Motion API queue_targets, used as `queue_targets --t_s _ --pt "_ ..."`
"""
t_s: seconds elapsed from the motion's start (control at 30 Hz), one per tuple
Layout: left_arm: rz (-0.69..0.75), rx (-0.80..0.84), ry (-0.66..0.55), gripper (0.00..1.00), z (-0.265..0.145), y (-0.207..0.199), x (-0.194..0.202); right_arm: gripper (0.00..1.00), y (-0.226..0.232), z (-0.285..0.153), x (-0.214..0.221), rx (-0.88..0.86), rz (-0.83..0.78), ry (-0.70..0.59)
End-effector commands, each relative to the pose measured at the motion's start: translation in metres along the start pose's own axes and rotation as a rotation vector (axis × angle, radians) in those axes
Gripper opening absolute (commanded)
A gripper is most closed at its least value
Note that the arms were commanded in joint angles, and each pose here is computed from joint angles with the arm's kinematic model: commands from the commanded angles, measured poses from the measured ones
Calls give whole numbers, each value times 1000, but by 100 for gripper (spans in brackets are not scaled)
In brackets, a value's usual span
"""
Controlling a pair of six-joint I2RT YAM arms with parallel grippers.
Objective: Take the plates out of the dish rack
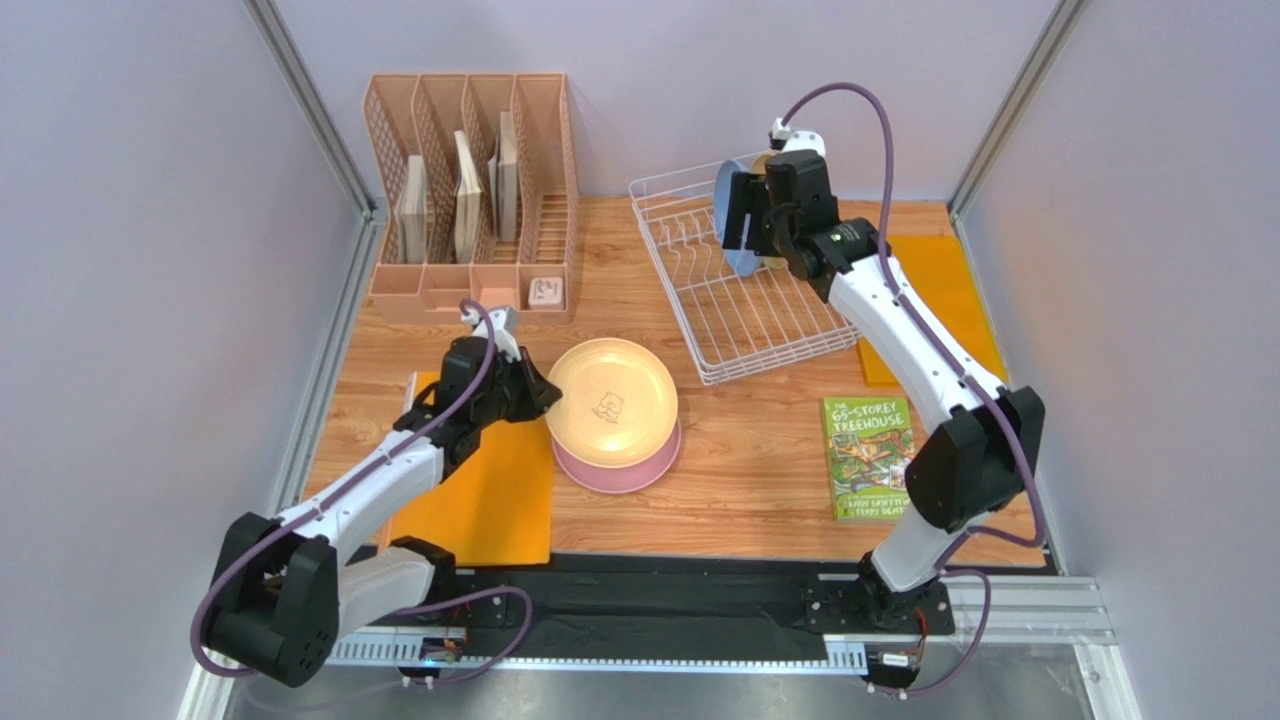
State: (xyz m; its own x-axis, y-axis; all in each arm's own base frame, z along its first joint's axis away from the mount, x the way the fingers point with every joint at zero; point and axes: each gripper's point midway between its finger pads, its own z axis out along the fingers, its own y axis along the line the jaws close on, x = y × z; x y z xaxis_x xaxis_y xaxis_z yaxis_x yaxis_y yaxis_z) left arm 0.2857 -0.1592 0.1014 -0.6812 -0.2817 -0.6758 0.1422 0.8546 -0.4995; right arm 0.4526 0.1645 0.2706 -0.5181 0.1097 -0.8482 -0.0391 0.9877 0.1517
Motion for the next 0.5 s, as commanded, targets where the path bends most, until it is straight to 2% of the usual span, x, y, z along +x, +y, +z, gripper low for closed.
queue_targets --t_s 0.0,0.23,0.27,0.33,0.37,0.47 --pt "-16 14 -5 0 4 -2 1 78 -21 30 -17 132 -74 -58" --pt "-24 -27 41 1 13 10 15 77 -26 74 -21 191 -143 -58" --pt "-25 -23 41 13 14 10 15 77 -26 78 -22 192 -151 -58" --pt "-29 -27 47 27 16 12 19 77 -25 89 -21 198 -172 -59" --pt "-29 -28 43 42 16 12 18 77 -28 94 -22 213 -181 -64" --pt "-25 -31 36 57 15 12 17 76 -30 107 -27 250 -212 -82"
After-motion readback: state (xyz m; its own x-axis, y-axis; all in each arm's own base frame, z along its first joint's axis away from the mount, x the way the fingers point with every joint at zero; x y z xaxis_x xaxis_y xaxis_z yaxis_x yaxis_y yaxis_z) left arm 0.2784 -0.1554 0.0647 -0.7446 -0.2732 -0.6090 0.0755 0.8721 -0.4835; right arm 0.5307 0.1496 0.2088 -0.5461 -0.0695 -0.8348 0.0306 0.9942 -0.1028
